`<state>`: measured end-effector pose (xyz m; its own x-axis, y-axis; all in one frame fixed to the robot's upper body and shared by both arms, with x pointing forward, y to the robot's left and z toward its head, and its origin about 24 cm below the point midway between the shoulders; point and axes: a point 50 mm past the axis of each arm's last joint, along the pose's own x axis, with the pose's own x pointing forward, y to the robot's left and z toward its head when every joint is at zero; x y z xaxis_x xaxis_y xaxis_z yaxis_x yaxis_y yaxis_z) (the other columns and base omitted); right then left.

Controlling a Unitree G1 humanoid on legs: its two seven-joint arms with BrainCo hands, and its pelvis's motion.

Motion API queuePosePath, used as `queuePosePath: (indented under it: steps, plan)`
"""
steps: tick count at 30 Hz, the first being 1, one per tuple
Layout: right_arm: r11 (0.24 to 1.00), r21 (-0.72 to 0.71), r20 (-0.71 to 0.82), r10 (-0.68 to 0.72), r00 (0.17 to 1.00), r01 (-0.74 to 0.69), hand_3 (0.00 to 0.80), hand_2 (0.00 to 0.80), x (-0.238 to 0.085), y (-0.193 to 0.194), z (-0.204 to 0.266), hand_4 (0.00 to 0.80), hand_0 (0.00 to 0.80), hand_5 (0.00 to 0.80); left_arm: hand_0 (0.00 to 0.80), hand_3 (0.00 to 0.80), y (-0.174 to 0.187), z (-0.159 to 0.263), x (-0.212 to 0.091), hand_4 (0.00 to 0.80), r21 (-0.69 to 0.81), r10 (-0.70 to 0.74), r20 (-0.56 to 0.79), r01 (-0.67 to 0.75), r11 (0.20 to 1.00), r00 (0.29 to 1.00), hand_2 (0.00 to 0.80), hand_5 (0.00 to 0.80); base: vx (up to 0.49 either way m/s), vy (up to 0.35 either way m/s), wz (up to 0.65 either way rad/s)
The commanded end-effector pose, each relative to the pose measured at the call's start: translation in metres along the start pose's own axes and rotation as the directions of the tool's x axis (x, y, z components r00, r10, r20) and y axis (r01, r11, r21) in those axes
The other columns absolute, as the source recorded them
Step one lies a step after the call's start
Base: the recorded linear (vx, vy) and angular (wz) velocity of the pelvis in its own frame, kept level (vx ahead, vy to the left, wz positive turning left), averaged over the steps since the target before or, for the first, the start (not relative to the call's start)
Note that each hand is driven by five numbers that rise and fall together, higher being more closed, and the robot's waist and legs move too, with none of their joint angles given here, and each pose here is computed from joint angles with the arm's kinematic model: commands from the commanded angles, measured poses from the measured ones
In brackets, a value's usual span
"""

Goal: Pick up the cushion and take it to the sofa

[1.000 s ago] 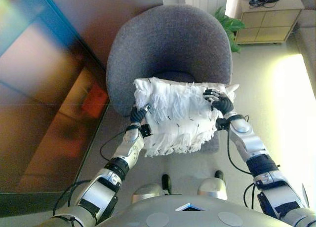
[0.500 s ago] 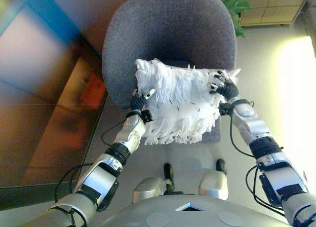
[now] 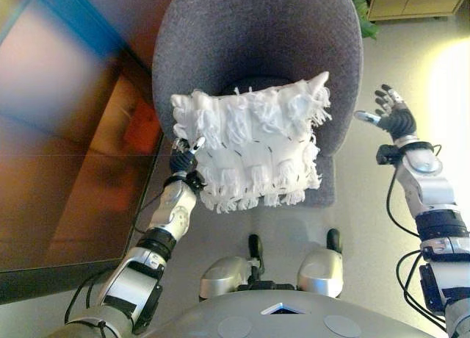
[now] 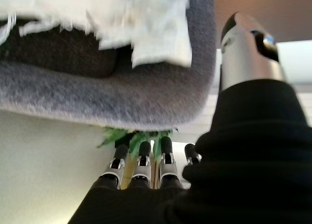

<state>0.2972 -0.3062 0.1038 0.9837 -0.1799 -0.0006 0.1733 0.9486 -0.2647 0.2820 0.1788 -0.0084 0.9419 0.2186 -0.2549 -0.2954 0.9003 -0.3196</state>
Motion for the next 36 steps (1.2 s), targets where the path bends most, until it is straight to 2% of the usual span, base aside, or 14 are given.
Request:
queuePosePath:
  steps: [1, 4, 9, 11, 16, 21, 24, 27, 29, 32, 33, 34, 35, 36]
  plan:
    - [0.992, -0.116, 0.162, -0.037, 0.986, 0.056, 0.000, 0.000, -0.014, -0.017, 0.028, 0.000, 0.000, 0.000, 0.000, 0.000, 0.009, 0.037, -0.001, 0.000, 0.030, -0.013, 0.180, 0.008, 1.000, 0.984, 0.000, 0.000, -0.067, -0.014, -0.01]
    - [0.983, -0.100, 0.124, -0.142, 0.982, 0.154, 0.000, 0.000, -0.032, -0.029, 0.010, 0.000, 0.000, 0.000, 0.000, 0.000, 0.030, 0.037, -0.011, 0.000, 0.025, 0.036, 0.181, -0.042, 0.999, 0.983, 0.000, 0.000, -0.105, -0.053, -0.04]
    - [0.943, -0.020, -0.042, -0.334, 0.942, 0.333, 0.000, 0.000, -0.100, -0.051, -0.042, 0.000, 0.000, 0.000, 0.000, 0.000, 0.089, 0.040, -0.059, 0.000, 0.169, 0.208, 0.185, -0.240, 0.956, 0.960, 0.000, 0.000, -0.198, -0.213, 0.00]
    - [0.922, 0.002, -0.100, -0.384, 0.918, 0.387, 0.000, 0.000, -0.115, -0.059, -0.051, 0.000, 0.000, 0.000, 0.000, 0.000, 0.105, 0.038, -0.069, 0.000, 0.156, 0.278, 0.144, -0.300, 0.941, 0.950, 0.000, 0.000, -0.234, -0.238, -0.03]
    - [0.827, 0.012, -0.286, -0.536, 0.794, 0.563, 0.000, 0.000, -0.164, -0.083, -0.093, 0.000, 0.000, 0.000, 0.000, 0.000, 0.158, 0.029, -0.100, 0.000, 0.320, 0.414, 0.113, -0.428, 0.845, 0.903, 0.000, 0.000, -0.113, -0.181, 0.08]
    - [0.779, -0.020, -0.428, -0.574, 0.698, 0.627, 0.000, 0.000, -0.202, -0.093, -0.125, 0.000, 0.000, 0.000, 0.000, 0.000, 0.184, 0.017, -0.121, 0.000, 0.444, 0.407, 0.048, -0.385, 0.809, 0.912, 0.000, 0.000, -0.072, -0.063, 0.09]
    - [0.781, -0.044, -0.542, -0.542, 0.642, 0.623, 0.000, 0.000, -0.222, -0.077, -0.152, 0.000, 0.000, 0.000, 0.000, 0.000, 0.190, -0.004, -0.133, 0.000, 0.520, 0.403, -0.048, -0.322, 0.791, 0.914, 0.000, 0.000, -0.157, -0.087, 0.08]
    - [0.813, -0.072, -0.689, -0.459, 0.561, 0.578, 0.000, 0.000, -0.247, -0.044, -0.189, 0.000, 0.000, 0.000, 0.000, 0.000, 0.195, -0.046, -0.150, 0.000, 0.539, 0.452, -0.194, -0.291, 0.791, 0.870, 0.000, 0.000, -0.170, -0.072, 0.07]
    - [0.832, -0.061, -0.819, -0.357, 0.449, 0.551, 0.000, 0.000, -0.278, -0.006, -0.221, 0.000, 0.000, 0.000, 0.000, 0.000, 0.195, -0.094, -0.176, 0.000, 0.536, 0.513, -0.366, -0.275, 0.798, 0.776, 0.000, 0.000, -0.178, -0.065, 0.03]
    - [0.872, -0.040, -0.914, -0.229, 0.334, 0.487, 0.000, 0.000, -0.306, 0.029, -0.242, 0.000, 0.000, 0.000, 0.000, 0.000, 0.194, -0.131, -0.200, 0.000, 0.539, 0.523, -0.536, -0.207, 0.816, 0.663, 0.000, 0.000, -0.125, -0.025, -0.02]
    - [0.884, -0.020, -0.941, -0.175, 0.289, 0.467, 0.000, 0.000, -0.316, 0.045, -0.247, 0.000, 0.000, 0.000, 0.000, 0.000, 0.191, -0.149, -0.214, 0.000, 0.515, 0.524, -0.630, -0.196, 0.834, 0.574, 0.000, 0.000, -0.093, 0.000, -0.01]
    - [0.893, 0.006, -0.962, -0.118, 0.247, 0.449, 0.000, 0.000, -0.324, 0.058, -0.251, 0.000, 0.000, 0.000, 0.000, 0.000, 0.189, -0.160, -0.224, 0.000, 0.505, 0.522, -0.685, -0.185, 0.843, 0.509, 0.000, 0.000, -0.068, 0.003, -0.01]
    - [0.893, 0.007, -0.962, -0.117, 0.248, 0.449, 0.000, 0.000, -0.324, 0.058, -0.251, 0.000, 0.000, 0.000, 0.000, 0.000, 0.189, -0.160, -0.224, 0.000, 0.505, 0.522, -0.685, -0.185, 0.843, 0.509, 0.000, 0.000, -0.072, 0.029, -0.02]
    - [0.924, 0.025, -0.984, -0.045, 0.175, 0.381, 0.000, 0.000, -0.336, 0.079, -0.255, 0.000, 0.000, 0.000, 0.000, 0.000, 0.188, -0.171, -0.232, 0.000, 0.530, 0.541, -0.723, -0.157, 0.833, 0.430, 0.000, 0.000, -0.060, 0.038, -0.02]
